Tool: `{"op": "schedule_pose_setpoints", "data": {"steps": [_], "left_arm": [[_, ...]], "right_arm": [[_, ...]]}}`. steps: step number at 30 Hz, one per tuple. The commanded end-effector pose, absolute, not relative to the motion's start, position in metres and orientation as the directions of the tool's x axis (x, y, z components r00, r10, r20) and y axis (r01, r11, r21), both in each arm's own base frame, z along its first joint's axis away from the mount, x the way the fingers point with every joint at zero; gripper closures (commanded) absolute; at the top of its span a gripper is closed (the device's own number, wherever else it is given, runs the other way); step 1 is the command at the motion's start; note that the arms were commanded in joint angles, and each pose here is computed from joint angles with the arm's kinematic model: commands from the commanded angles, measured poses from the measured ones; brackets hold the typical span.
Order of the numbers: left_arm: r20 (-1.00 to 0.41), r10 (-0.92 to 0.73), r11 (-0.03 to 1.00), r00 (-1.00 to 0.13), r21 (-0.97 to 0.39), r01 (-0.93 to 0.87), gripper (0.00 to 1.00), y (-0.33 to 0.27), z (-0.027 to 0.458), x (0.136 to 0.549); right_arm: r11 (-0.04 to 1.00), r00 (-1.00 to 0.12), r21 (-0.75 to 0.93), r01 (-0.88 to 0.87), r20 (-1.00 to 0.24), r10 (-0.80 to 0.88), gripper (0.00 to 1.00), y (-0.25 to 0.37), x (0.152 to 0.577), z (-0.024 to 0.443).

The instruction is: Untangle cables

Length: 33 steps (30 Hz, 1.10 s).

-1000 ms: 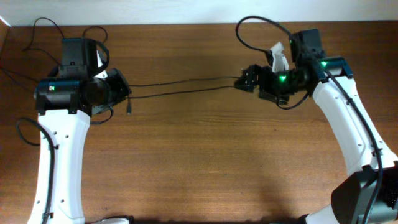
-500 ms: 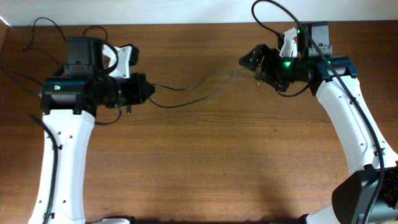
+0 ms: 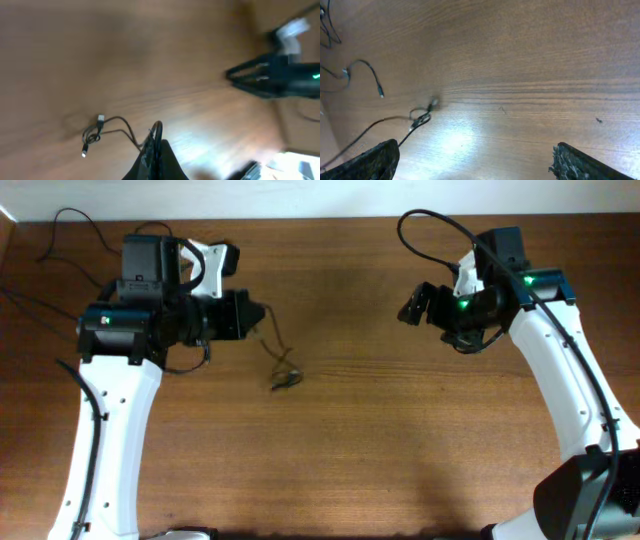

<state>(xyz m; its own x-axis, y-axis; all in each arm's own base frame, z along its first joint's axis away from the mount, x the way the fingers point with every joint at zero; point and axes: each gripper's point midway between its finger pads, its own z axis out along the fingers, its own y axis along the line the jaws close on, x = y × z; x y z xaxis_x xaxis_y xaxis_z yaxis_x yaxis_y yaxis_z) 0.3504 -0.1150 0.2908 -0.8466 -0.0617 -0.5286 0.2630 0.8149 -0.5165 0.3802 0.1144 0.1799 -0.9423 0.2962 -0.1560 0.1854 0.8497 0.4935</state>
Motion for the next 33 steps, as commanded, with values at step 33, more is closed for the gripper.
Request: {"op": "schedule_pose_setpoints", "data": {"steps": [33], "left_arm": [[-0.529,-0.172,0.575,-0.831,-0.739,0.351,1.0,-0.154,0.353,0.349]], "right_arm": [[0.807,-0.95,0.502,-0.31,-0.192,-0.246,0.01,0.278,0.351,0.069]]}}
